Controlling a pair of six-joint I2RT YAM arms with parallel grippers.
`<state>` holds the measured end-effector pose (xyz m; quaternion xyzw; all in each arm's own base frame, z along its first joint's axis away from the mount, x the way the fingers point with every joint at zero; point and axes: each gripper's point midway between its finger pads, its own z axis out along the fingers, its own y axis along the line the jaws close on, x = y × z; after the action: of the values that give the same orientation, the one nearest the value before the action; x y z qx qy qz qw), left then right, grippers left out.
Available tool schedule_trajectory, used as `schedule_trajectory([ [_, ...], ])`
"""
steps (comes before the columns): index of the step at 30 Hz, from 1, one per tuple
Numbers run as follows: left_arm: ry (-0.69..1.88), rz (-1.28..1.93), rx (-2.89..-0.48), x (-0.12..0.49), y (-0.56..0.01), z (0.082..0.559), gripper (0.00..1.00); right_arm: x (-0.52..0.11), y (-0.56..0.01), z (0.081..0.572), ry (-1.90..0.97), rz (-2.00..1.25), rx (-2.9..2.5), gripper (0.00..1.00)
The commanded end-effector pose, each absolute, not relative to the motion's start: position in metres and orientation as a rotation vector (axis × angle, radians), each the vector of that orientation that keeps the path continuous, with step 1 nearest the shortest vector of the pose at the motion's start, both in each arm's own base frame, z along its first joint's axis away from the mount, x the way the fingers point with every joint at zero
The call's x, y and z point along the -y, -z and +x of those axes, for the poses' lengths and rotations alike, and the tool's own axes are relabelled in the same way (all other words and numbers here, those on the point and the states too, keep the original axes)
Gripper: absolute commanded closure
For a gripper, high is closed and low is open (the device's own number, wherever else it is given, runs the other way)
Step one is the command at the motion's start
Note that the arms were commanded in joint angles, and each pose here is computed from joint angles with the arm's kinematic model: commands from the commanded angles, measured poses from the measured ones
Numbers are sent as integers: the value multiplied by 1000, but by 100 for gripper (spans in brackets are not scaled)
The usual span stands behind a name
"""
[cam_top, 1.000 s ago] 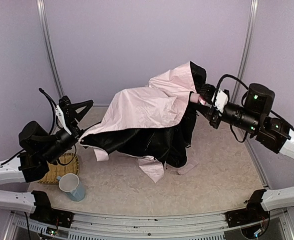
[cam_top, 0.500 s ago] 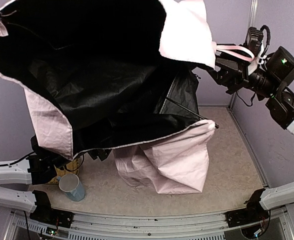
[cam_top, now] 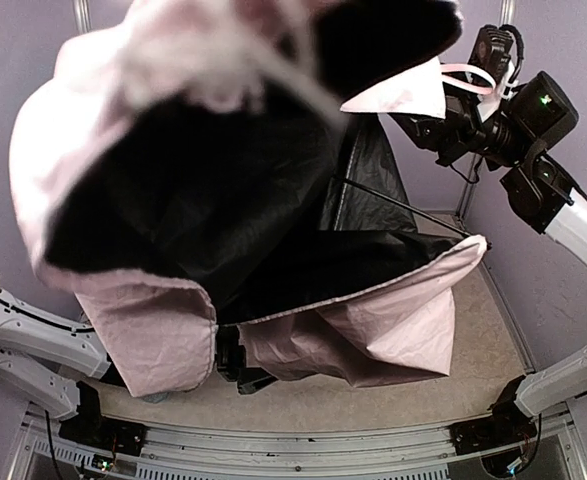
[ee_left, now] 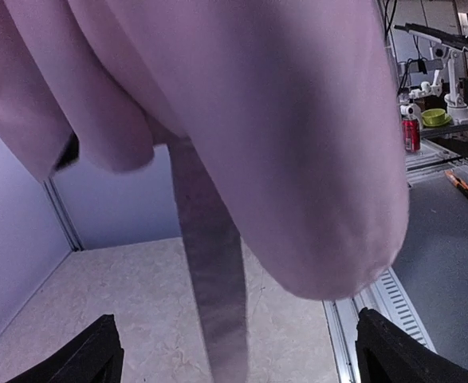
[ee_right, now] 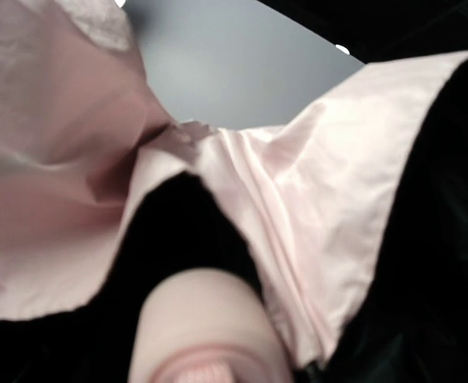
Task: Put away the umbrella
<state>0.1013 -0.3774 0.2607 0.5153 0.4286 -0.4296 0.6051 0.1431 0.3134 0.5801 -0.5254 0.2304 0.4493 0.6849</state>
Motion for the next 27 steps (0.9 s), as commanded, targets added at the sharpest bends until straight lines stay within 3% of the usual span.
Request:
schedule_trajectory([
  [1,991,1115,-887,396,-283,111,2,-294,-616,124,-989,-1127,-396,100],
  [10,1046,1109,-913,442,-260,128,9,-290,-615,121,-976,-1111,-404,100],
  [12,1076,1118,-894,446,-258,125,23,-287,-616,118,-973,-1110,-399,100],
  [20,1307,1182,-792,426,-257,75,100,-274,-625,119,-937,-1036,-428,100],
  [27,1318,1218,-808,405,-250,34,100,-250,-647,171,-855,-691,-619,100],
])
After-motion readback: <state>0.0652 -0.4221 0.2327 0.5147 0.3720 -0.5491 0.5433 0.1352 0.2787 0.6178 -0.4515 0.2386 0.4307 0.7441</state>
